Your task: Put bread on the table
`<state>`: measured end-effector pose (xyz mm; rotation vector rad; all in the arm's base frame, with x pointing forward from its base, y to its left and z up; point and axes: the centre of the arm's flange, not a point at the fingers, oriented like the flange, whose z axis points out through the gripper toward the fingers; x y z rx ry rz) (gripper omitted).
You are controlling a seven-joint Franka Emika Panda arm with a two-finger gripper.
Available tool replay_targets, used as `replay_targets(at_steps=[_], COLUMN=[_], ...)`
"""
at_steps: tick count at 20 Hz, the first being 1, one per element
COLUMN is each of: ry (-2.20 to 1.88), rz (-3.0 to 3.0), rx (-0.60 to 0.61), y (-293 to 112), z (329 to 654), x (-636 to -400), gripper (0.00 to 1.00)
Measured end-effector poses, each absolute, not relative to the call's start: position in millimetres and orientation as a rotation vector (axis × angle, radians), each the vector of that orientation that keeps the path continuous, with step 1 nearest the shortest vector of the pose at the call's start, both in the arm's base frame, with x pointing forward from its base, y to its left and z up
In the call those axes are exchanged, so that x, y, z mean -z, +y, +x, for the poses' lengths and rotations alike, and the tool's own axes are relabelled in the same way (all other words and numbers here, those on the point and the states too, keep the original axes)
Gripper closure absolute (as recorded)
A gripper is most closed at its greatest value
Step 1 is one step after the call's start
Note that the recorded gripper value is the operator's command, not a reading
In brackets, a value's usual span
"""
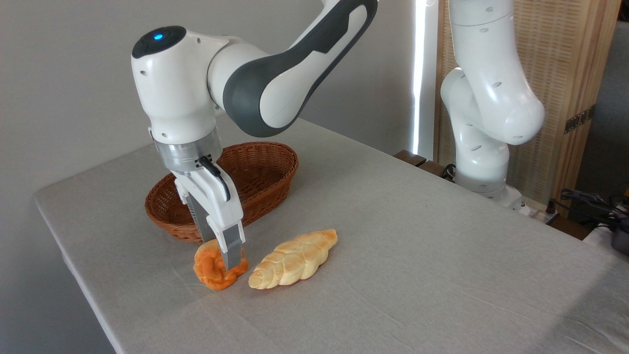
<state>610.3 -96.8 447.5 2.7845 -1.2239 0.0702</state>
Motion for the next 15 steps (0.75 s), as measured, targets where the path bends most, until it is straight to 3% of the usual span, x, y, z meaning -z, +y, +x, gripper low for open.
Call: replay_targets(at_steps=[8, 15], ry=[-1.198, -1.18], rz=[2.798, 2.913], rx=[-0.287, -0.107], y=[-88, -76], z=[597, 588], x=[-532, -527], gripper=[0.0, 0.0])
